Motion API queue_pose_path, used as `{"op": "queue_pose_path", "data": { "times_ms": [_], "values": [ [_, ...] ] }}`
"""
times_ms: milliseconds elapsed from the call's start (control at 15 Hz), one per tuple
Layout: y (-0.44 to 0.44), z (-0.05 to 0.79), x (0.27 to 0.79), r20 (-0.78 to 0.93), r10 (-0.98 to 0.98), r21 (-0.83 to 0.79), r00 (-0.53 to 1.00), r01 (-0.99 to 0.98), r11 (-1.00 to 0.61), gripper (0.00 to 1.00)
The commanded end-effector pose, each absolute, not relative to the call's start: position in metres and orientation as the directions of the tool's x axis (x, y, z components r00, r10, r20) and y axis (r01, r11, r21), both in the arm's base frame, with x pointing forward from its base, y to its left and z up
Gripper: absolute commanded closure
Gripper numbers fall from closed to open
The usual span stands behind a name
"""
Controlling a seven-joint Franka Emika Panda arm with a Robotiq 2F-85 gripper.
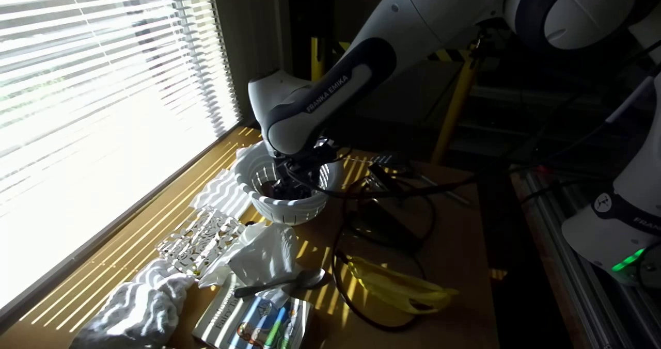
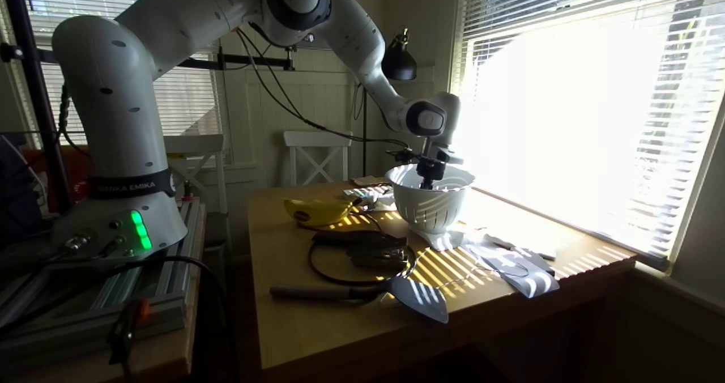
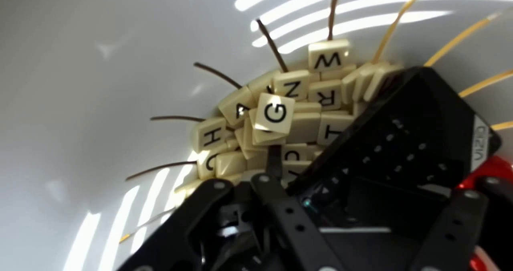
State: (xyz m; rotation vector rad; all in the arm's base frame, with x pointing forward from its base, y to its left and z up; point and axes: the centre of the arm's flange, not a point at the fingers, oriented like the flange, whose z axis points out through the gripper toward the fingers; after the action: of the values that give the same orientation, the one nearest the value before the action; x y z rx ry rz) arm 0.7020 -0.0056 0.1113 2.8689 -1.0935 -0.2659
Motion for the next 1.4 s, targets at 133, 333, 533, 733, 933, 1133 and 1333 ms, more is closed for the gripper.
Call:
{"op": "queue_pose_path", "data": {
  "times_ms": [133, 333, 533, 733, 933, 1133, 1333],
  "values": [
    [-0.012, 0.122, 0.704, -0.128, -0.681, 0.117, 0.721, -0.671, -0.732, 1.0],
    [-0.01, 0.162, 0.692, -0.068, -0.662, 0.054, 0.746, -0.66, -0.75, 1.0],
    [0.004, 0.212, 0.68, 0.053, -0.596, -0.025, 0.802, -0.595, -0.803, 1.0],
    [0.018, 0.253, 0.673, 0.155, -0.532, -0.085, 0.832, -0.526, -0.846, 1.0],
    [0.027, 0.275, 0.667, 0.194, -0.494, -0.123, 0.847, -0.479, -0.869, 1.0],
    [0.029, 0.271, 0.664, 0.195, -0.389, -0.136, 0.9, -0.368, -0.92, 0.73],
    [0.02, 0.257, 0.663, 0.213, -0.385, -0.146, 0.898, -0.36, -0.921, 0.53]
  ]
}}
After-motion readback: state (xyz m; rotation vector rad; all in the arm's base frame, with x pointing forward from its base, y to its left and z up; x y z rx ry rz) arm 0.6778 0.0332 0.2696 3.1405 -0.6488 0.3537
